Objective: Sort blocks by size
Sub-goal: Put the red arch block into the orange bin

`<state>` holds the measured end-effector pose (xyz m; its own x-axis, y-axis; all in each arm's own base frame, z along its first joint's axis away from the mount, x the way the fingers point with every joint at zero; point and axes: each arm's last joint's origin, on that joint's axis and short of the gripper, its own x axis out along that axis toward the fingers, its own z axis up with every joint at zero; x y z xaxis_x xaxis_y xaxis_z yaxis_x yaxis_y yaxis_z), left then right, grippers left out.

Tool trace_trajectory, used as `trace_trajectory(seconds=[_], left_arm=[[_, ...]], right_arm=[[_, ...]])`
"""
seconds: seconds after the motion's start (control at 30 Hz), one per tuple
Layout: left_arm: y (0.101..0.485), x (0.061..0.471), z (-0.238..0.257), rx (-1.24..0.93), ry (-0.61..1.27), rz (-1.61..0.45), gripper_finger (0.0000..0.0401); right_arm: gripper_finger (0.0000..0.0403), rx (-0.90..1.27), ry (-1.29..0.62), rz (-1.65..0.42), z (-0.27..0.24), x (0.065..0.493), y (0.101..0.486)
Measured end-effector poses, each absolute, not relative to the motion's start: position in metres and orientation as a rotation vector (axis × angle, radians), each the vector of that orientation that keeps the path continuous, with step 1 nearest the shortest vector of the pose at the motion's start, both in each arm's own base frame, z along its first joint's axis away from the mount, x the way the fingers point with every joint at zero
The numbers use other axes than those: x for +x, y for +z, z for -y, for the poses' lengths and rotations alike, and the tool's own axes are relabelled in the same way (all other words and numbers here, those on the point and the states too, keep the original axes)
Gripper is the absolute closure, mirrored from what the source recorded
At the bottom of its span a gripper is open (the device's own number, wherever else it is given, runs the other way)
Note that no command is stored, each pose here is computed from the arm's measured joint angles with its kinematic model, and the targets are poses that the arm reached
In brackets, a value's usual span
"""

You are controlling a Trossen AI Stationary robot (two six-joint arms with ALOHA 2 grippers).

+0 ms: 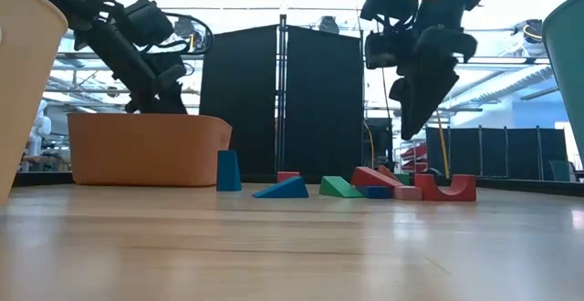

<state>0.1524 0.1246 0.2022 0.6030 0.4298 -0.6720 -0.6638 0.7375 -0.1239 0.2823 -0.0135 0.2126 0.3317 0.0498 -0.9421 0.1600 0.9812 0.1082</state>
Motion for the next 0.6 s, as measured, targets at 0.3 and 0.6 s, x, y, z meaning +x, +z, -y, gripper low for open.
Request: trace_trajectory(seconds=[0.3,0.6], left_arm=[[0.203,0.151,-0.127,-0.386,0.736,-0.648,0.013],[0.204,0.151,-0.127,-0.382,0.736,-0.641,0.0129]], right_arm=[[0.0171,0.141,-0.07,-1.346,-0.002,0.296,0.178],[0.0178,0.106,-0.091,-1.453,-0.001,0.302,0.15]])
